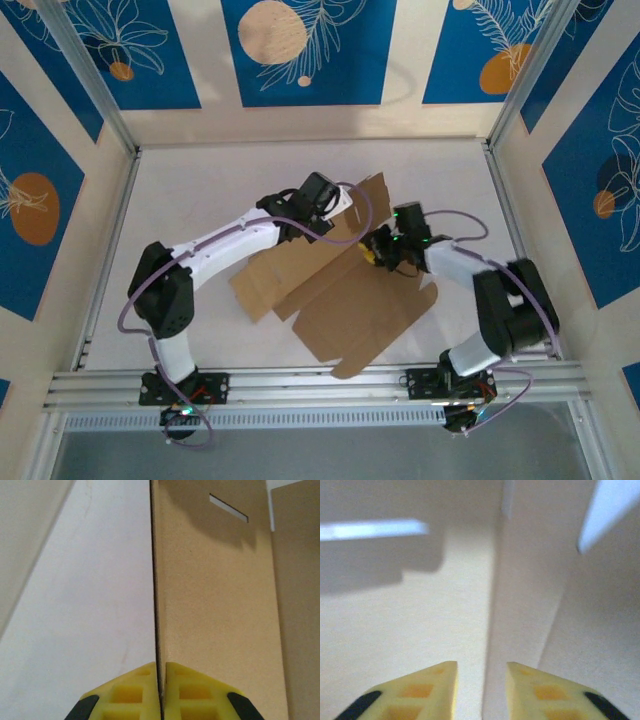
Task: Fold the paper box
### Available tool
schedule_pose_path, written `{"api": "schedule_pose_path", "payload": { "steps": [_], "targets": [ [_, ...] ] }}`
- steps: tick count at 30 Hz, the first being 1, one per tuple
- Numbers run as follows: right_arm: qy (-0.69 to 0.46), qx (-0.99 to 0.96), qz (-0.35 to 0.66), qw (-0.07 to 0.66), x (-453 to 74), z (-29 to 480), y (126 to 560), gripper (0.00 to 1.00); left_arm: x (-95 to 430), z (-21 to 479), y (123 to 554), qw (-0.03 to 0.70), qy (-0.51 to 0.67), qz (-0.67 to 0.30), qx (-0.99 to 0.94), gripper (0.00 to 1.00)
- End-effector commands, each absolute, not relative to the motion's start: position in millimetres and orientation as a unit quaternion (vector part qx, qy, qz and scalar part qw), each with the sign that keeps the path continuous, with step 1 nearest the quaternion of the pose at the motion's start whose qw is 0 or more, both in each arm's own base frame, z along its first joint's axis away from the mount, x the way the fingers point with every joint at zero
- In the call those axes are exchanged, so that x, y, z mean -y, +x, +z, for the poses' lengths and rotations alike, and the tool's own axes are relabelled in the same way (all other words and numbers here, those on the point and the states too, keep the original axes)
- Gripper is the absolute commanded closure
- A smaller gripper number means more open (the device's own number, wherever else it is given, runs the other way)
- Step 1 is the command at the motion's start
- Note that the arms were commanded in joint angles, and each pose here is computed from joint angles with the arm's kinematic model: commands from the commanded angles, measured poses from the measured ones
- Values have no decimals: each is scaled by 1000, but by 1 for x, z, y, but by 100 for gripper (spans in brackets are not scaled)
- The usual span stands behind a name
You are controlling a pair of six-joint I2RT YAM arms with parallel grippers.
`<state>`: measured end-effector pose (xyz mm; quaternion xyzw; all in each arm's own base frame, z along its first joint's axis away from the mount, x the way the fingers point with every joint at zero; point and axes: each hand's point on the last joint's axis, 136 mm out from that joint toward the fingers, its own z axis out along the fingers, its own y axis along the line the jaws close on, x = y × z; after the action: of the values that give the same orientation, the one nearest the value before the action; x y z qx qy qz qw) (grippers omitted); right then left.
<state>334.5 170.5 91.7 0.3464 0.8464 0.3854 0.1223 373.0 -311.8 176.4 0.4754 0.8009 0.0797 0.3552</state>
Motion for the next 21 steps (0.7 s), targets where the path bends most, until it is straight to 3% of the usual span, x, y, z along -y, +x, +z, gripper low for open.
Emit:
{"api": "schedule_pose_path", "payload": {
  "steps": [1,7,12,16,21],
  "targets": [
    [307,-844,411,158,-152,134,330,62,310,176,386,365,527,154,-752,100],
    [239,-853,396,241,-120,207,337,47,329,197,401,427,577,252,-648,100],
    [162,-892,311,286,-108,236,345,25,349,200,399,487,603,321,-544,100],
    [141,-904,296,274,-108,243,351,24,356,209,394,534,596,327,-503,100],
    [145,-908,314,235,-114,241,361,26,362,215,383,535,616,275,-509,100]
  ]
}}
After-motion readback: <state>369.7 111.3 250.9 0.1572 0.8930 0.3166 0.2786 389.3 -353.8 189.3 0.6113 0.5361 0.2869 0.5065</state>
